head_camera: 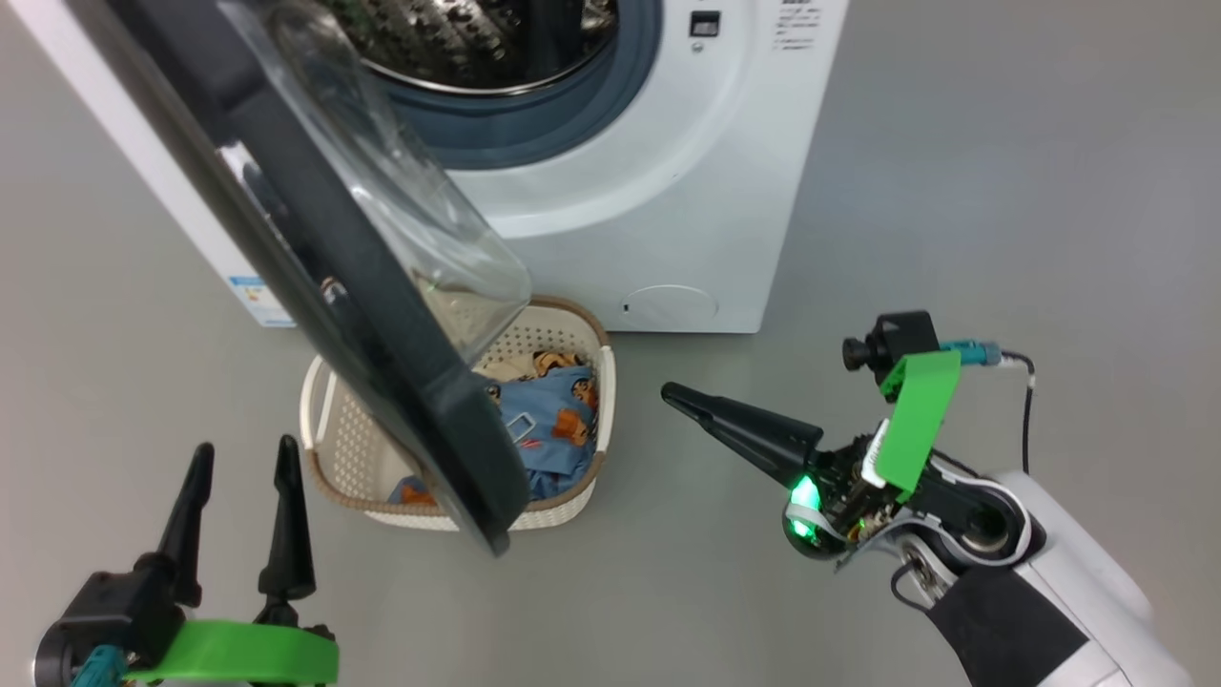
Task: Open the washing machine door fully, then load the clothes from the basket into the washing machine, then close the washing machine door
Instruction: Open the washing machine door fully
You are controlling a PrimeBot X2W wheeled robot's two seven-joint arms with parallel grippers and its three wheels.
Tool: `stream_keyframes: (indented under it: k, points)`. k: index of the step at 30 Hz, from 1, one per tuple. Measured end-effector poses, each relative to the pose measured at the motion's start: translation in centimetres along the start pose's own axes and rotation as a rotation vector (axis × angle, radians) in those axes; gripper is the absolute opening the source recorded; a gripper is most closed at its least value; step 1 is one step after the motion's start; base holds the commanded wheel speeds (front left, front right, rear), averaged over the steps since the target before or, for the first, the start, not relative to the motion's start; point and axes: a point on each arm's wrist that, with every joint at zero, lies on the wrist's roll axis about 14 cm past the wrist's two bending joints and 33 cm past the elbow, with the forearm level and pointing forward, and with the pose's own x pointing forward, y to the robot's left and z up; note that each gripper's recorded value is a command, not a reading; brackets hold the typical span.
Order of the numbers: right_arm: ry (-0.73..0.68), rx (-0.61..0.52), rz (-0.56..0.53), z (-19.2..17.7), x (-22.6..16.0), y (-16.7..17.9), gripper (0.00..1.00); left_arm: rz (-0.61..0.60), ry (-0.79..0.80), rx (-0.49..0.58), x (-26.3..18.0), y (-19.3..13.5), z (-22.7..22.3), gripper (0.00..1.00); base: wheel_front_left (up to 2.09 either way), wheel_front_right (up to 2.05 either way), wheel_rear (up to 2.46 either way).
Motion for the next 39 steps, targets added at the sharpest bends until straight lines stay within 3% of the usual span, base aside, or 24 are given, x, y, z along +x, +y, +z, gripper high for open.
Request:
stream_keyframes:
  k: [10, 11, 12, 13, 14, 26, 30, 36, 37, 39]
  points:
    - [-0.192, 0.03, 0.003, 0.7, -4.0, 0.1, 0.0, -0.074, 0.001, -0.006, 0.3, -2.2, -0.2, 1.0, 0.0, 0.0, 0.0]
    - [-0.211, 0.03, 0.002, 0.8, -4.3, 0.1, 0.05, -0.084, 0.0, -0.003, 0.3, -2.5, -0.1, 1.0, 0.0, 0.0, 0.0]
    - [-0.228, 0.03, 0.002, 0.9, -4.6, 0.1, 0.28, -0.094, -0.002, -0.002, 0.4, -2.7, -0.1, 1.0, 0.0, 0.0, 0.0]
    - [-0.228, 0.03, 0.002, 0.9, -4.6, 0.1, 0.69, -0.094, -0.002, -0.002, 0.4, -2.7, -0.1, 1.0, 0.0, 0.0, 0.0]
    - [-0.251, 0.029, 0.0, 1.1, -5.0, 0.1, 1.0, -0.101, -0.003, -0.004, 0.4, -2.9, -0.1, 1.0, 0.0, 0.0, 0.0]
    - [-0.621, -0.149, -0.055, 6.2, -8.8, 1.0, 1.0, -0.096, 0.006, -0.004, -0.1, -2.7, -0.3, 1.0, 0.0, 0.0, 0.0]
    - [-0.778, -0.293, -0.111, 8.2, -10.6, 1.3, 1.0, -0.1, 0.004, -0.008, -0.1, -2.9, -0.2, 1.0, 0.0, 0.0, 0.0]
    - [-0.894, -0.471, -0.198, 9.4, -12.3, 1.1, 1.0, -0.1, 0.001, -0.008, -0.1, -3.0, -0.1, 1.0, 0.0, 0.0, 0.0]
    - [-0.93, -0.563, -0.232, 9.9, -12.9, 1.3, 1.0, -0.102, -0.001, -0.011, -0.1, -3.1, -0.1, 1.0, 0.0, 0.0, 0.0]
    - [-0.955, -0.635, -0.259, 10.3, -13.3, 1.4, 1.0, -0.104, -0.004, -0.015, -0.1, -3.2, 0.0, 1.0, 0.0, 0.0, 0.0]
